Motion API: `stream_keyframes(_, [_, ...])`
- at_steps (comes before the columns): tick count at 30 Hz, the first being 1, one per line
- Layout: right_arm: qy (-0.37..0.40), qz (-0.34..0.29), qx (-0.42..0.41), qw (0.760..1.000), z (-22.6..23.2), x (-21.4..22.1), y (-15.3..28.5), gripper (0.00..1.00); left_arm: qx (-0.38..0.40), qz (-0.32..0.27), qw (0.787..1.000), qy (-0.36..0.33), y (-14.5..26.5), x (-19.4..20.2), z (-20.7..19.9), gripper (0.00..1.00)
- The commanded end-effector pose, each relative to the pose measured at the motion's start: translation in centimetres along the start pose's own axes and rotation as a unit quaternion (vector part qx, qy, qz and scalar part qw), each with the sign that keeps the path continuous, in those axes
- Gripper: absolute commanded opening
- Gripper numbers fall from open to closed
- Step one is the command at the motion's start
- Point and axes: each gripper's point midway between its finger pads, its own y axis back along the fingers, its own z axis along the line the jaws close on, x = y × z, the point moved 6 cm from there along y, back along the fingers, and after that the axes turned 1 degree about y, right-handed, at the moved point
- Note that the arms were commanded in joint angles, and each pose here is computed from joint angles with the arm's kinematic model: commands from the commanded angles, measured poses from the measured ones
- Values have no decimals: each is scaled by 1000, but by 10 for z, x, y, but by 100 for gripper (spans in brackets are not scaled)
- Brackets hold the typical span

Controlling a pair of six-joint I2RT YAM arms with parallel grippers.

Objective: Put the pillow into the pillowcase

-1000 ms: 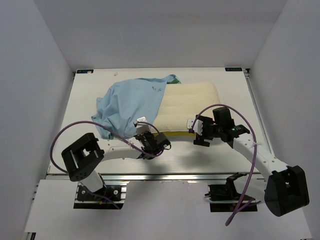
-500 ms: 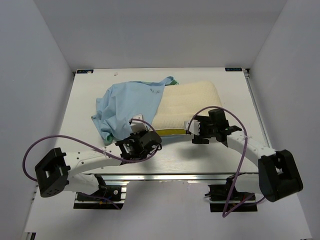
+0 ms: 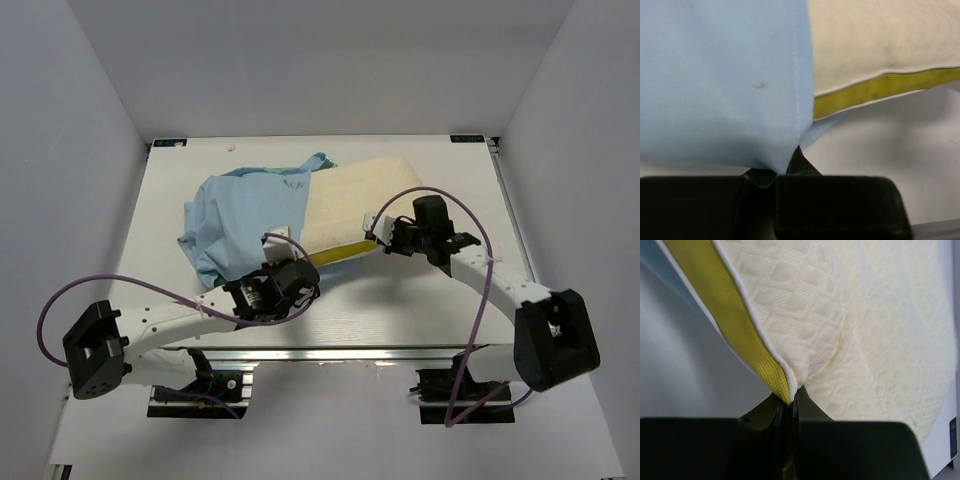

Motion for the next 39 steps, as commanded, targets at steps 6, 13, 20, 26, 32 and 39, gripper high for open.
stream_keyframes(6, [-44, -192, -66, 978, 5, -127, 56, 0, 118, 4, 993, -20, 30, -60, -82, 0])
stream_keyframes(13, [-64, -223, -79, 969, 4, -153, 55, 0, 164, 15, 986, -33, 43, -83, -115, 0])
stream_keyframes(20, [-141, -301, -129, 934, -5, -200, 70, 0, 225, 18, 973, -44, 58, -124, -164, 0])
stream_keyframes(26, [-162, -349, -145, 911, -16, -228, 81, 0, 286, -7, 958, -38, 74, -186, -206, 0])
stream_keyframes(32, [-201, -383, -148, 889, -26, -239, 91, 0, 337, -8, 941, -35, 93, -212, -232, 0])
stream_keyframes(39, [-276, -454, -187, 827, -72, -247, 126, 0, 394, -24, 919, -4, 117, -249, -236, 0])
